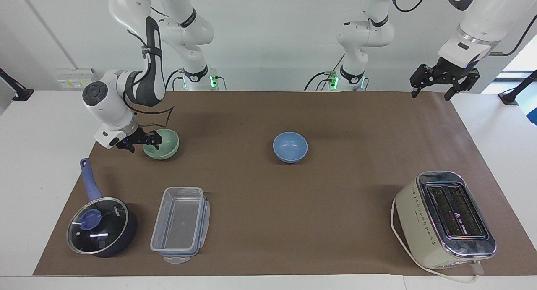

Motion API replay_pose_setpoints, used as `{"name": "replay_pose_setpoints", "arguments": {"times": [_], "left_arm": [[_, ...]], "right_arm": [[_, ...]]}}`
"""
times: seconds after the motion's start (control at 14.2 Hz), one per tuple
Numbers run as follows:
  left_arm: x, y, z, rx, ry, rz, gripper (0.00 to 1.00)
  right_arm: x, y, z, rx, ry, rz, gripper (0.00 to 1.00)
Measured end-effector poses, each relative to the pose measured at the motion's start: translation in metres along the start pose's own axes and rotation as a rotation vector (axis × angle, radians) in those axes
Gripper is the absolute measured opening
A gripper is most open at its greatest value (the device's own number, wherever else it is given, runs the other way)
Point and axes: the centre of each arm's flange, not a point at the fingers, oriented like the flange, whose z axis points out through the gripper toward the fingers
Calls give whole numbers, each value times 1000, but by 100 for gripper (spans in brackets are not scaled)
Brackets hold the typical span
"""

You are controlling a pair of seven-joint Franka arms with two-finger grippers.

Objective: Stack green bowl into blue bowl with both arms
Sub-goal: 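Reach the right gripper to the green bowl rim and grasp it, then lift the green bowl with the right gripper over the blue bowl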

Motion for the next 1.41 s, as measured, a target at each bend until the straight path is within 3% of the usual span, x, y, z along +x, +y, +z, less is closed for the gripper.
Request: {"name": "replay_pose_setpoints", "arguments": {"times": [0.21, 0.78, 1.06, 1.27, 1.41], "left_arm": [[0, 0, 0, 0, 0, 0, 100], [0, 0, 0, 0, -1, 0, 100], [0, 0, 0, 0, -1, 0, 100], [0, 0, 0, 0, -1, 0, 100], [0, 0, 0, 0, -1, 0, 100]], "right_arm": [[-1, 0, 0, 0, 0, -9, 95], [-2, 4, -1, 1, 1, 6, 9], [3, 4, -20, 0, 10, 4, 5], [19, -5, -66, 8, 14, -16, 5], [31, -26, -99, 64, 48, -18, 5]]}}
